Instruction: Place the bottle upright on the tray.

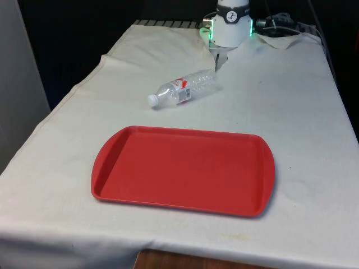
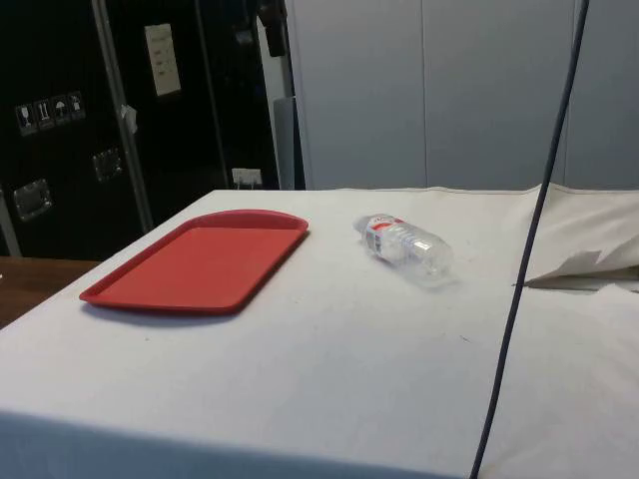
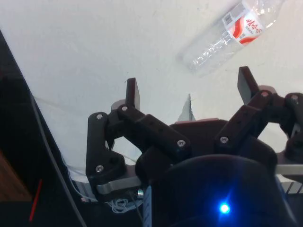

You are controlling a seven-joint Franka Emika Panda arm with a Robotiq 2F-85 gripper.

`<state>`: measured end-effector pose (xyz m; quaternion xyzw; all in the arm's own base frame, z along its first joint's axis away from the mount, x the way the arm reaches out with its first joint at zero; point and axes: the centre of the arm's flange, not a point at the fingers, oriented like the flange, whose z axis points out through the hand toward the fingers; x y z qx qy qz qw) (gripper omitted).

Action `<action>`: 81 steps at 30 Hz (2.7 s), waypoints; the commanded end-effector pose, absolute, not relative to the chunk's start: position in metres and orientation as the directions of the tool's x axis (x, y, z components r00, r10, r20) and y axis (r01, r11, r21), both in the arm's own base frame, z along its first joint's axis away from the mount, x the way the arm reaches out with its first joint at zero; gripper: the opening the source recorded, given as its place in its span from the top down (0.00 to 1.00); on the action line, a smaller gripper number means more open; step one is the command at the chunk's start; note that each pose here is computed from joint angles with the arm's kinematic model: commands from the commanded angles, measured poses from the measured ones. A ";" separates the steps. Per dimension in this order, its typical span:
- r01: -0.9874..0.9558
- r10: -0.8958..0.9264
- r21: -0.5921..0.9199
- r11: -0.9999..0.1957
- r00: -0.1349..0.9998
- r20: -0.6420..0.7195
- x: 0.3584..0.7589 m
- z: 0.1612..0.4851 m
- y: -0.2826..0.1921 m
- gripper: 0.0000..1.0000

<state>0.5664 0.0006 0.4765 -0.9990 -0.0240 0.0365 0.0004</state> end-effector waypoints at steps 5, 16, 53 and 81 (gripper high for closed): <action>0.037 0.037 -0.002 -0.999 0.997 -0.066 0.563 0.471 0.000 0.00; 0.020 0.020 -0.002 -1.000 0.998 -0.055 0.547 0.460 -0.001 0.00; -0.034 -0.034 0.004 -0.999 0.999 -0.004 0.496 0.431 -0.005 0.00; -0.074 -0.074 -0.006 -0.997 0.997 0.013 0.481 0.390 -0.017 0.00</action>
